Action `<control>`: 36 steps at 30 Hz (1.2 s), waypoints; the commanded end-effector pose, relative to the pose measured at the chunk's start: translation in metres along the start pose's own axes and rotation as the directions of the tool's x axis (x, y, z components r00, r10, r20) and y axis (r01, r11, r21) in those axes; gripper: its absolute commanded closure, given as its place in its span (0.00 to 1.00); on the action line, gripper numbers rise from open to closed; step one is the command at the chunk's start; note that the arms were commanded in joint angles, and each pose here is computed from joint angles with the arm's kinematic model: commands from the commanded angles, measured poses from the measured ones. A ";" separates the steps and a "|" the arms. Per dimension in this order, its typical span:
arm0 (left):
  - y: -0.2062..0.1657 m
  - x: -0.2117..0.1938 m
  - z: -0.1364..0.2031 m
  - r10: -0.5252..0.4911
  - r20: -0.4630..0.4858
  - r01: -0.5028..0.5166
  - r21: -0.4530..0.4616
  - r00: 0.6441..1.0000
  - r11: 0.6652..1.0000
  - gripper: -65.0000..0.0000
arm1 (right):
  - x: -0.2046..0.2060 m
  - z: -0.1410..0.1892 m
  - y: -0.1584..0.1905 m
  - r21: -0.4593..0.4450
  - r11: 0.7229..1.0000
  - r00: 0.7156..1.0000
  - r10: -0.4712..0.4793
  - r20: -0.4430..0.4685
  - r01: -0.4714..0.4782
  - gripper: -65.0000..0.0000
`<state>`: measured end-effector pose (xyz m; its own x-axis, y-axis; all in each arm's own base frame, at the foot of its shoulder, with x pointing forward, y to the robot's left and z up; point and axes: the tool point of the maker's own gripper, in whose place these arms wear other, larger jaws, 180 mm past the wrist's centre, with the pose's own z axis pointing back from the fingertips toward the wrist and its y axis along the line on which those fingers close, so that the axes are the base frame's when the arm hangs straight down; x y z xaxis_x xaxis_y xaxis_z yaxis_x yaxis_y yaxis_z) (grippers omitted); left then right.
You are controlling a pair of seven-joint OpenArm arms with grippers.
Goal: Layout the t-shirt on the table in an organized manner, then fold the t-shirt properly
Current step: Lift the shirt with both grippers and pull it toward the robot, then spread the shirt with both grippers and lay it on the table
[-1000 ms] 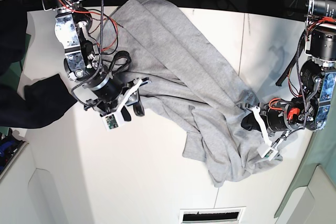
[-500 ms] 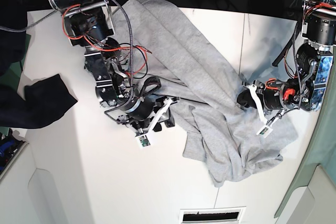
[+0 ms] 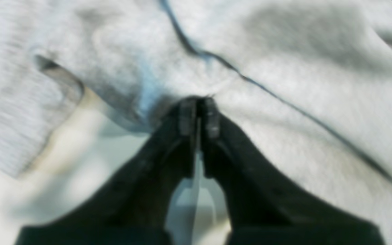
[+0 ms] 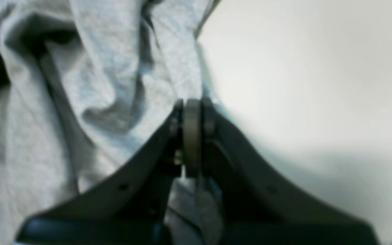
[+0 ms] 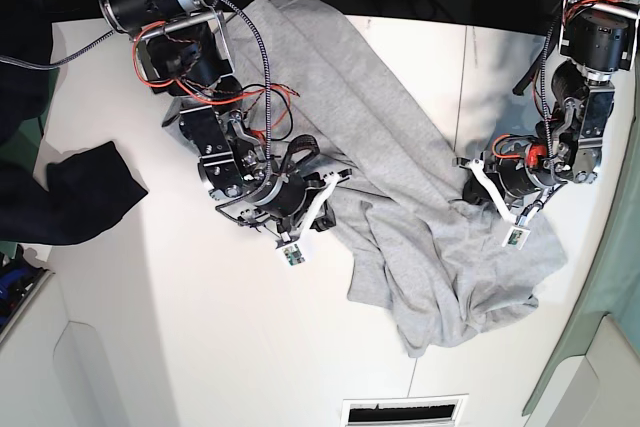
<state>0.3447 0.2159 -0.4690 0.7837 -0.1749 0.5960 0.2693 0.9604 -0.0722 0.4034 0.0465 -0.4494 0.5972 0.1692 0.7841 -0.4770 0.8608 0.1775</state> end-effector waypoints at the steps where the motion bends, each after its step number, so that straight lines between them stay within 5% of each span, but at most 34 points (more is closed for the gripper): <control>1: 0.027 -0.025 0.002 -0.019 -0.124 0.033 0.117 0.992 0.993 1.00 | 0.024 0.001 -0.007 -0.009 1.000 0.998 0.023 0.054 -0.022 1.00; 11: 0.069 -0.007 0.008 -0.050 -0.149 0.080 0.202 0.988 0.976 1.00 | 0.001 0.026 -0.086 -0.132 0.988 0.997 0.078 -0.005 -0.078 1.00; 21: 0.028 -0.012 0.008 -0.060 -0.168 0.053 -0.046 0.984 0.998 1.00 | -0.001 0.061 -0.159 -0.252 0.961 0.993 0.117 0.012 -0.111 1.00; 27: 0.033 -0.007 0.018 0.009 -0.146 -0.021 -0.084 0.989 0.996 1.00 | 0.011 0.080 -0.191 -0.314 0.948 0.993 -0.020 0.113 0.055 1.00; 32: 0.024 0.003 0.028 0.000 -0.112 -0.020 -0.179 0.994 0.984 1.00 | 0.029 0.096 -0.211 -0.312 0.915 0.949 -0.177 0.261 0.256 1.00; 36: 0.012 0.015 0.039 0.024 -0.092 -0.047 -0.264 0.996 0.963 1.00 | 0.041 0.100 -0.207 -0.239 0.924 0.924 -0.216 0.314 0.298 0.65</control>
<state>0.3208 0.2254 -0.4481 0.8687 -0.1712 0.4648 0.3505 0.8755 -0.3325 0.4454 -0.1687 -0.4196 0.5192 -0.1718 0.8372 -0.0970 0.9614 0.2575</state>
